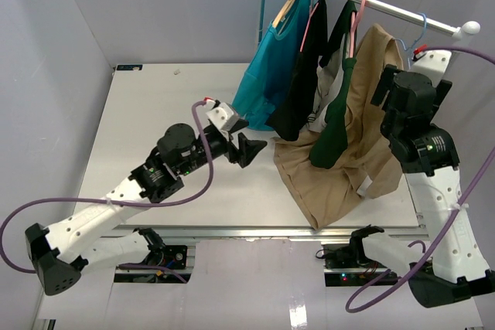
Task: Place the t-shirt on the hanger
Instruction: Place the hanger at the clothesline, then reset both arms
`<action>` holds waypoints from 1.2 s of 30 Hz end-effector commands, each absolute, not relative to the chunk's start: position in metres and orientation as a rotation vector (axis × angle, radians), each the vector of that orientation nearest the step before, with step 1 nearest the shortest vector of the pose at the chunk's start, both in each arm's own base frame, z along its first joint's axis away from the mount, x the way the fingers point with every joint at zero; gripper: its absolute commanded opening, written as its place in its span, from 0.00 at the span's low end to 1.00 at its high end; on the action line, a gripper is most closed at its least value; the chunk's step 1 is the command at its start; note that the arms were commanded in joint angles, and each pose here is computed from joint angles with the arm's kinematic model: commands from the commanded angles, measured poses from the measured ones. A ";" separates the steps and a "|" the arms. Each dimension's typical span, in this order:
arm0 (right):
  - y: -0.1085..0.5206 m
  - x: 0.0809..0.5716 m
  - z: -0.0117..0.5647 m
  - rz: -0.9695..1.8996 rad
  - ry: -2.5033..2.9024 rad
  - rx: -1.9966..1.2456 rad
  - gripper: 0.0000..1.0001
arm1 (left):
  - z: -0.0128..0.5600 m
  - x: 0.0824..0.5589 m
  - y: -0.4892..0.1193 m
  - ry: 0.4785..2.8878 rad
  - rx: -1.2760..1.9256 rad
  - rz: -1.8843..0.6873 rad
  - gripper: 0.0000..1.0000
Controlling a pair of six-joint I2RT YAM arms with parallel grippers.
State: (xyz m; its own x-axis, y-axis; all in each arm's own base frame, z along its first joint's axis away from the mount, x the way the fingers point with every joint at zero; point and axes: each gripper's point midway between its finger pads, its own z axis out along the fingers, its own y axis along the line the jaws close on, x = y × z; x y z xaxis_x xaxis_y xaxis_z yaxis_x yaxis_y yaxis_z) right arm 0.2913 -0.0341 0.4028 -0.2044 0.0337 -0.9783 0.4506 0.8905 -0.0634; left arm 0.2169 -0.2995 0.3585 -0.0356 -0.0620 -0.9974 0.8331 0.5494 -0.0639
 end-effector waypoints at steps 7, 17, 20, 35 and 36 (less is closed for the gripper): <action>-0.021 0.254 0.391 -0.211 1.778 0.346 0.76 | 0.294 0.232 -0.318 1.508 0.681 -0.844 0.83; 0.009 0.256 0.391 -0.036 1.802 0.228 0.58 | 0.235 0.226 -0.305 1.587 0.676 -0.814 0.83; 0.012 0.245 0.433 0.018 1.754 0.216 0.57 | 0.218 0.224 -0.303 1.600 0.675 -0.819 0.83; 0.073 0.237 0.416 0.341 1.797 -0.013 0.57 | 0.206 0.208 -0.286 1.557 0.671 -0.747 0.83; 0.075 0.238 0.411 0.339 1.804 -0.029 0.63 | 0.210 0.209 -0.283 1.541 0.649 -0.741 0.84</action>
State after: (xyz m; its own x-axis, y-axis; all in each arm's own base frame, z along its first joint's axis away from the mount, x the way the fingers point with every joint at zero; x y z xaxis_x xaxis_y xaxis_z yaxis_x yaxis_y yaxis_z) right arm 0.2328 0.0514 0.4322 -0.2129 0.1781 -0.9607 -0.0904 0.9754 0.2009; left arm 0.2058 -0.2989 0.1998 -0.1703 0.0365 -0.9847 0.7978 0.5916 -0.1160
